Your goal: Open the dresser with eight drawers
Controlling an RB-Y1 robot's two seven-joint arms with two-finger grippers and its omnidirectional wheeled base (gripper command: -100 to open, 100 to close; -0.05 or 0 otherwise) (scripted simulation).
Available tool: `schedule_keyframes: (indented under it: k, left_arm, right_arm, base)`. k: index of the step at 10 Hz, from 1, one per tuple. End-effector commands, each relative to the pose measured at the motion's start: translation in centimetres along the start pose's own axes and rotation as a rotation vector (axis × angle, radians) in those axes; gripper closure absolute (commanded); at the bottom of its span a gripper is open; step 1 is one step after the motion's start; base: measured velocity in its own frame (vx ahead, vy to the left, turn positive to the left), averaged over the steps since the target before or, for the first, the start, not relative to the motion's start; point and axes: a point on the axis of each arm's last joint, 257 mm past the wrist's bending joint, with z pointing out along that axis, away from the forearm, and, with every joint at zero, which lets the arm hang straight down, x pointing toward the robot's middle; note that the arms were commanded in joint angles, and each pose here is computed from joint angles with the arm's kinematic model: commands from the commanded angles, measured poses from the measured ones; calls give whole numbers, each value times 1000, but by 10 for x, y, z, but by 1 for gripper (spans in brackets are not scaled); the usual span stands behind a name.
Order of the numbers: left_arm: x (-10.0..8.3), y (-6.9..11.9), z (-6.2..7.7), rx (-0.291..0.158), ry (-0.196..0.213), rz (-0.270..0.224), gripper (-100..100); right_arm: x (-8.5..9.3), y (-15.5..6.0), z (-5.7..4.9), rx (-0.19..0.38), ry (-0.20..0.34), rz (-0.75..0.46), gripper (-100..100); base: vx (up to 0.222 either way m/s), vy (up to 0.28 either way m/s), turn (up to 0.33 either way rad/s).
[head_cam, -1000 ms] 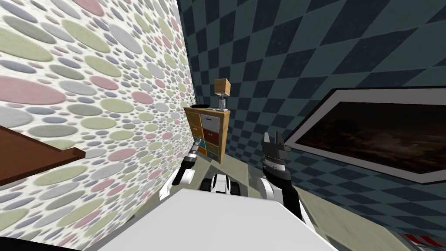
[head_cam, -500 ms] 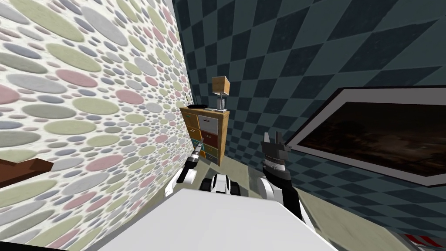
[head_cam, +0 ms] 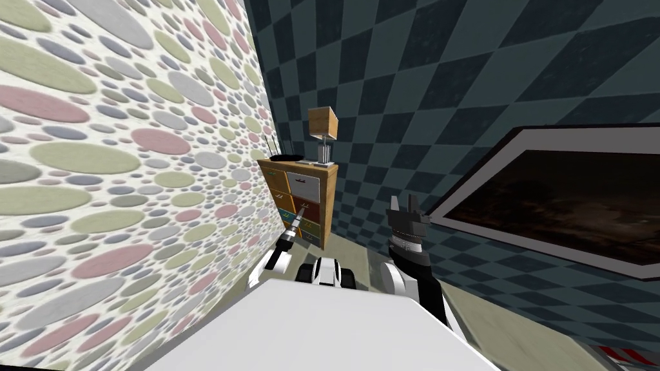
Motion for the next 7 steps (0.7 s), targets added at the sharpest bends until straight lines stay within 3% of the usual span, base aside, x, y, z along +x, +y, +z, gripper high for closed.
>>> schedule_keyframes:
  k: [1,5,7]
  left_arm:
    - [12,21,-1,-42,36,19,-100]
    - [27,48,-6,-92,80,42,-100]
    - [21,42,2,-88,73,40,-100]
  right_arm:
    - [0,0,0,0,0,0,0]
    - [0,0,0,0,0,0,0]
    - [0,0,0,0,0,0,0]
  base:
    - [95,6,-34]
    - [81,10,-37]
    - [45,-5,-12]
